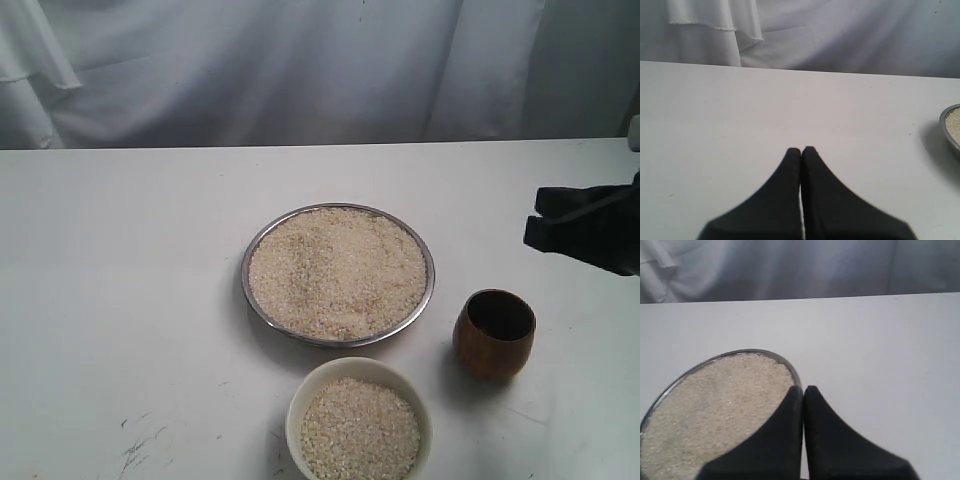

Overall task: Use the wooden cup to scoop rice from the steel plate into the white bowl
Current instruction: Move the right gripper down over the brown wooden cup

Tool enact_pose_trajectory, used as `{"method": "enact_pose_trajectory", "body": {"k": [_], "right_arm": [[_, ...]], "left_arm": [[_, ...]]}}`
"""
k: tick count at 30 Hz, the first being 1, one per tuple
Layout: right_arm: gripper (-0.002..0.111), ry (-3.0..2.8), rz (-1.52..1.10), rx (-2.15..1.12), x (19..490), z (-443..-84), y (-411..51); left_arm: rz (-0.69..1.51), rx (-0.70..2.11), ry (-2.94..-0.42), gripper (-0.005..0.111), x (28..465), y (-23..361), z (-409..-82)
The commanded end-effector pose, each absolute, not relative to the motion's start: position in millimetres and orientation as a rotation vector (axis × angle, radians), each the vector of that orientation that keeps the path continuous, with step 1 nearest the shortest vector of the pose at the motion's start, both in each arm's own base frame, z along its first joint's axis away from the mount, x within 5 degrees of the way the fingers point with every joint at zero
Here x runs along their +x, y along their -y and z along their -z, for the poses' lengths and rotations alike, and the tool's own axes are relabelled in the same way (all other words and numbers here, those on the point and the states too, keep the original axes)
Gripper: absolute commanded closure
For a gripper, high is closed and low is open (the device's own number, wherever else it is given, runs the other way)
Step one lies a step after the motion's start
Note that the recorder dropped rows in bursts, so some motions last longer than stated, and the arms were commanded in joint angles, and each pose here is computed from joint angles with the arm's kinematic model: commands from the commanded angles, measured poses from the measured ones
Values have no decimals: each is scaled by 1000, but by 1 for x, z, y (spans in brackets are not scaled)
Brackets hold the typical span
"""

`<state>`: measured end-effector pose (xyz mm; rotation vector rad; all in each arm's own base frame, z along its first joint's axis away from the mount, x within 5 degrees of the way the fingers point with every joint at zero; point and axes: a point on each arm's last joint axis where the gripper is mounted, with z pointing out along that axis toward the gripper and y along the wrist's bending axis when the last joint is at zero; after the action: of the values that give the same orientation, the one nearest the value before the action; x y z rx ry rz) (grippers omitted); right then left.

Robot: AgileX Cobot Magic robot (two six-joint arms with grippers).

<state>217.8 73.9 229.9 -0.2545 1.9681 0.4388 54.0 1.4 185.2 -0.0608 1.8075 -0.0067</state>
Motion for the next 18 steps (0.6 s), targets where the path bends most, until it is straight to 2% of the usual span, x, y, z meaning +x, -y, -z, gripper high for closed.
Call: {"method": "enact_pose_trajectory", "body": {"k": [1,3,7,11,18], "right_arm": [[108,-2050,-167,-411,218,-226,-69],[108,-2138,-29,-671,216,-227,-76],[108,-2340,-46,-984,208,-255,-92],[108,-2304,-177,-888,213,-277,-104],[108,-2381,-196,-842,215,-269,-104]], "left_arm": [[8,-58,-1801,107,54,-1,-184],[8,-58,-1801,107,54,-1,-184],[8,-58,-1801,107,54,-1,-184],[8,-58,-1801,107,54,-1,-184],[8,-58,-1801,107,54,-1,-184]]}}
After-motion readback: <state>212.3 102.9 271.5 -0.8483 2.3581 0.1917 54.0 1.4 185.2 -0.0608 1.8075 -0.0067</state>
